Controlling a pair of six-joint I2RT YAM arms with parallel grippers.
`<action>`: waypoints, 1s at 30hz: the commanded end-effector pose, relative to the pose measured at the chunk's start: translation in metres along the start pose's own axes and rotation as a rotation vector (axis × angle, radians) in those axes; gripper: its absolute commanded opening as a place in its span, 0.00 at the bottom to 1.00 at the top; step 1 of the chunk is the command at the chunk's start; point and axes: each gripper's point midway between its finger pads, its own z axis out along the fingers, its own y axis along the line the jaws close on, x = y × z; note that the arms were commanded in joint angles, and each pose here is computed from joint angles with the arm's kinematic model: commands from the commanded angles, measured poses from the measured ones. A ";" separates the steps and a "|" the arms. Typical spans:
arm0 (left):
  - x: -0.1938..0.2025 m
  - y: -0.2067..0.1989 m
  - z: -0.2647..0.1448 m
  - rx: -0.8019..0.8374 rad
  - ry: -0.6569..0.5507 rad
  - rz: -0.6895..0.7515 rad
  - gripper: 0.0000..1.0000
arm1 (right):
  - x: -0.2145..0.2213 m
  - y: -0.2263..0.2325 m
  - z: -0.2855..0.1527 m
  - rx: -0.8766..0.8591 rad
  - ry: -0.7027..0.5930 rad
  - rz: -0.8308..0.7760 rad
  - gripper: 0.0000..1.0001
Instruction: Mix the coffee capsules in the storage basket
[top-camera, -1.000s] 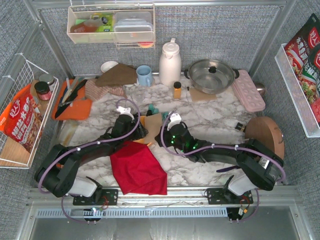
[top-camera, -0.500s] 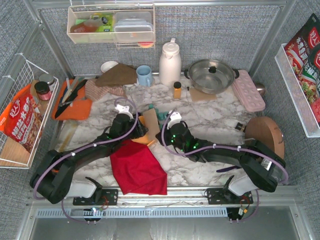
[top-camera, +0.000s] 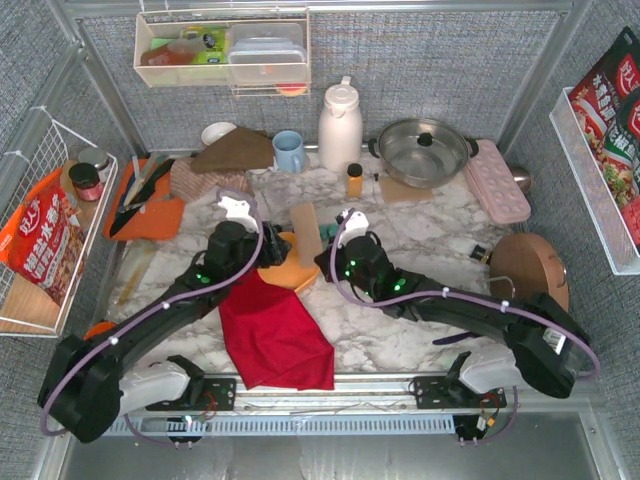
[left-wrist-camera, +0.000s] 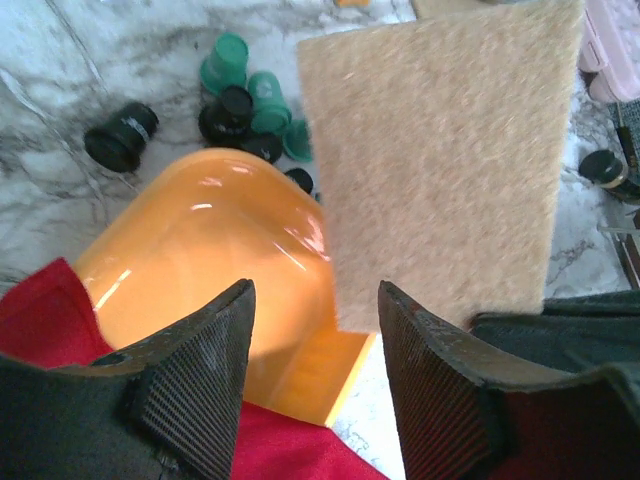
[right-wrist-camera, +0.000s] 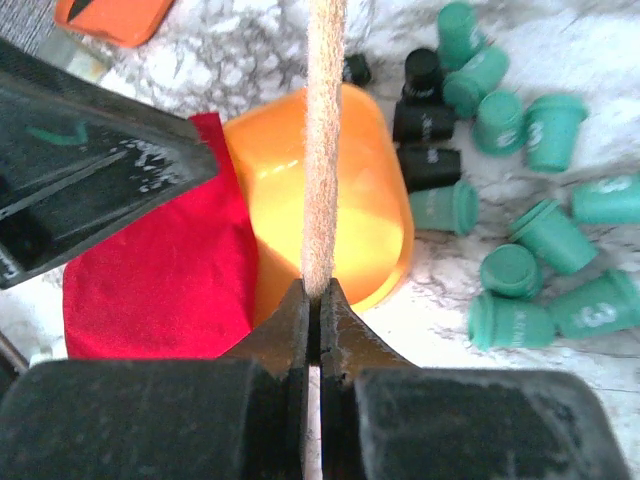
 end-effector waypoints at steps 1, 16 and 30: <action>-0.018 0.003 -0.018 -0.030 -0.038 0.113 0.63 | -0.024 -0.024 -0.016 0.151 -0.029 -0.078 0.00; -0.084 0.016 -0.101 -0.163 -0.235 0.397 0.99 | -0.086 -0.186 -0.083 0.713 -0.105 0.128 0.00; -0.084 0.039 -0.112 -0.253 -0.319 0.402 0.99 | -0.079 -0.313 -0.070 0.789 -0.288 0.690 0.00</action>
